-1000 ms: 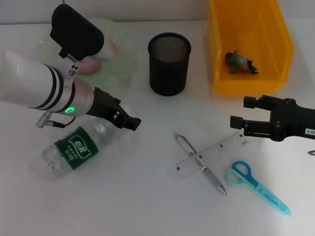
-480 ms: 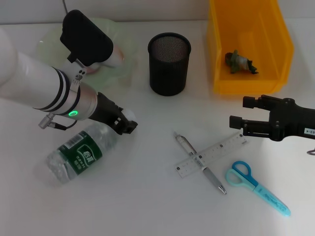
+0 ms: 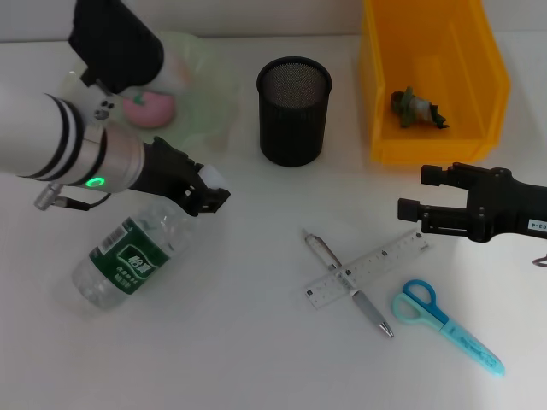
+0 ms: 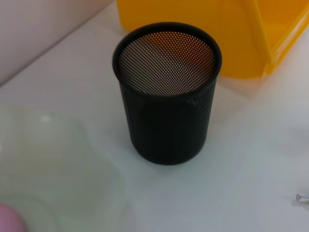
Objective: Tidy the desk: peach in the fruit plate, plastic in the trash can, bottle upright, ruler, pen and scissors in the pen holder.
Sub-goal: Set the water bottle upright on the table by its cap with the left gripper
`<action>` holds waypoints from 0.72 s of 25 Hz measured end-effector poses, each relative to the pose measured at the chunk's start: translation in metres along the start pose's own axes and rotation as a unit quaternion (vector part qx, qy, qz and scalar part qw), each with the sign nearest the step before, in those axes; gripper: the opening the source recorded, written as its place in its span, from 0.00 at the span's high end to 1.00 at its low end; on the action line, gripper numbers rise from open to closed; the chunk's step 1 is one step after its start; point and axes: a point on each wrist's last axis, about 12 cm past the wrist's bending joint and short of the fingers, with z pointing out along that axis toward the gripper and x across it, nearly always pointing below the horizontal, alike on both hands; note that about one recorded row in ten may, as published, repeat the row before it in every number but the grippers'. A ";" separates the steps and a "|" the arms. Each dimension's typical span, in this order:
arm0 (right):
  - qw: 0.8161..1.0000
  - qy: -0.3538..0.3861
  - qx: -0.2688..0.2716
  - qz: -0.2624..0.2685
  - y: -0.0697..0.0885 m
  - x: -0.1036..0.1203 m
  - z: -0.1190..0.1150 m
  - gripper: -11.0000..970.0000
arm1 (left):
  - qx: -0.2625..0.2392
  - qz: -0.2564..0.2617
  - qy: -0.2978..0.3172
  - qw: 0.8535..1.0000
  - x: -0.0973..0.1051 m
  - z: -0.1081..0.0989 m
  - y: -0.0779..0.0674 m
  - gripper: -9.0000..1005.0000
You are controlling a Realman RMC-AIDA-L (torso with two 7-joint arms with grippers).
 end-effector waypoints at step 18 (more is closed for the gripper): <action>1.000 -0.002 -0.008 -0.002 0.000 -0.006 0.003 0.13 | 0.016 -0.060 -0.259 0.964 0.102 -0.078 0.031 0.56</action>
